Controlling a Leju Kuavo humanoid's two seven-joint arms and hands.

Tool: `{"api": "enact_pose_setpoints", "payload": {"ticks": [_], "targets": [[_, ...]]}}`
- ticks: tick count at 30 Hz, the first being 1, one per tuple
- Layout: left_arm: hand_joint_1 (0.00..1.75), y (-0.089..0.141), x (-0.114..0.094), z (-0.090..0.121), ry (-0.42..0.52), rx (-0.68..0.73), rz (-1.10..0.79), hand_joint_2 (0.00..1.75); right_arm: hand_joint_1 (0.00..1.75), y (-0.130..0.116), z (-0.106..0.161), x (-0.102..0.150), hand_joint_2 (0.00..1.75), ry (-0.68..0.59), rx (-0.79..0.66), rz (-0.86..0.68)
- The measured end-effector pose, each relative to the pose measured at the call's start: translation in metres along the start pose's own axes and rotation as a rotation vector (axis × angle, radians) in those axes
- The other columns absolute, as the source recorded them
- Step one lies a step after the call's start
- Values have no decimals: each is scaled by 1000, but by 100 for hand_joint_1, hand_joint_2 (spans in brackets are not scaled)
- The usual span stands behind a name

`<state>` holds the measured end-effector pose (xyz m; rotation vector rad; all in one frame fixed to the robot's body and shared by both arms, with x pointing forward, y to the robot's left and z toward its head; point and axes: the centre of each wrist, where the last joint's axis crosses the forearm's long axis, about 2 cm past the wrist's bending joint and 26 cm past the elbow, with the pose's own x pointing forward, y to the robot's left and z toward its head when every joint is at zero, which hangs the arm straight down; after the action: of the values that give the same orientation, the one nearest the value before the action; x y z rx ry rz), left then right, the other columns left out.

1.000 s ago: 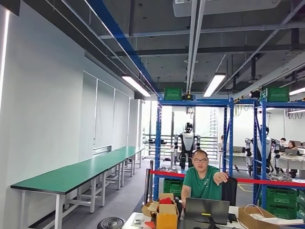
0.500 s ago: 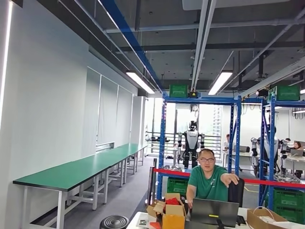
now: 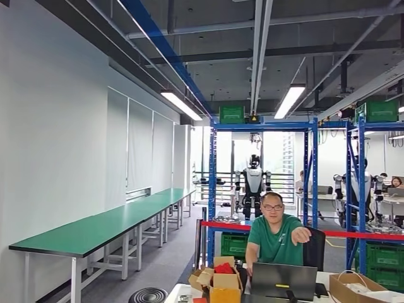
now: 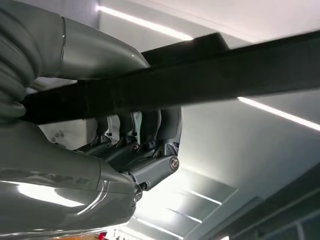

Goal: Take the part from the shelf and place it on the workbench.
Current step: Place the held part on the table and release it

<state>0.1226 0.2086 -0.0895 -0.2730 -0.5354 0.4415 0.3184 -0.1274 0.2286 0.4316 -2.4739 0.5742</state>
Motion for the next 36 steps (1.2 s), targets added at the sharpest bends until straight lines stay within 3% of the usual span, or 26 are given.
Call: {"api": "enact_pose_setpoints", "payload": {"ticks": [20, 32, 36], "targets": [[0, 1, 2, 0, -10, 4, -10, 175, 175, -9, 14, -3, 175, 40, -90, 16], [0, 2, -1, 0, -7, 25, -25, 175, 175, -16, 12, 1, 175, 96, -266, 160], [0, 5, -4, 2, -5, 37, -29, 175, 175, -19, 16, -2, 175, 132, -290, 97]]}}
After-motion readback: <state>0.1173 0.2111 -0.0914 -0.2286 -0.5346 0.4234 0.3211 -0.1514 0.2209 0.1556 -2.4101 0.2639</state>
